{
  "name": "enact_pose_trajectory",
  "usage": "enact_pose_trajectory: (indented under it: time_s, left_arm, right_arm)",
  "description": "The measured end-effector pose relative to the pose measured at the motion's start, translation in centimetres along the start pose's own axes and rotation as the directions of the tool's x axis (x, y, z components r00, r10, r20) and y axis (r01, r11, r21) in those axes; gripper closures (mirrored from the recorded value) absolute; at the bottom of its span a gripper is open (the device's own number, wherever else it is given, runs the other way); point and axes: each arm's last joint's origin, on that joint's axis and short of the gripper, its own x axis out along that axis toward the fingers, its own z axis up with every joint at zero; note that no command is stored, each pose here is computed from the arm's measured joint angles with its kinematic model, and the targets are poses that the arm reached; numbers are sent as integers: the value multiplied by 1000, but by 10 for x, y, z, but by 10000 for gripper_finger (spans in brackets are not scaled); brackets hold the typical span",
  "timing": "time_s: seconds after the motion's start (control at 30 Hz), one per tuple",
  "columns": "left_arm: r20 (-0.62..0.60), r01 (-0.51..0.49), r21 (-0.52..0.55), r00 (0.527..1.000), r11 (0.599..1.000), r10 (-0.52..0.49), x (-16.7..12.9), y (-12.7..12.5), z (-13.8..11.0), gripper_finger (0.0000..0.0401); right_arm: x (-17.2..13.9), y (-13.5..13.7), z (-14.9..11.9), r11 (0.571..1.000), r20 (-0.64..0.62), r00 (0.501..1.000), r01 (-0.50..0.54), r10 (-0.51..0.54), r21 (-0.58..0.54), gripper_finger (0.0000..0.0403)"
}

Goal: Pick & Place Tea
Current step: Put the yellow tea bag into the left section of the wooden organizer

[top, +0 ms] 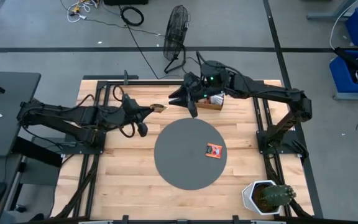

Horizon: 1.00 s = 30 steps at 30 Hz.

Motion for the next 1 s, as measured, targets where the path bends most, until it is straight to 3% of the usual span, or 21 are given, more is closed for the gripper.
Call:
enact_pose_trajectory:
  time_s: [0.2,0.4,0.5,0.63,0.77,1.0]
  left_arm:
    - [-30,12,-39,999,999,-13,17,6,-34,390]
    - [133,144,-45,982,988,-137,33,14,-44,391]
    - [143,177,-45,975,983,-169,41,25,-46,390]
    - [135,257,-37,959,966,-250,48,35,-43,391]
    - [120,273,-45,956,961,-266,55,42,-44,391]
    - [84,278,-57,958,959,-273,61,41,-49,391]
  right_arm:
    - [-5,3,25,992,-95,991,91,-99,-88,200]
    - [-20,-1,33,986,-266,952,131,-153,-101,202]
    - [-24,-5,26,987,-350,923,141,-161,-81,209]
    - [-12,-11,17,990,-406,903,128,-140,-57,211]
    - [11,-20,5,991,-441,887,126,-135,-49,211]
    - [35,-28,2,992,-390,913,121,-122,-27,211]
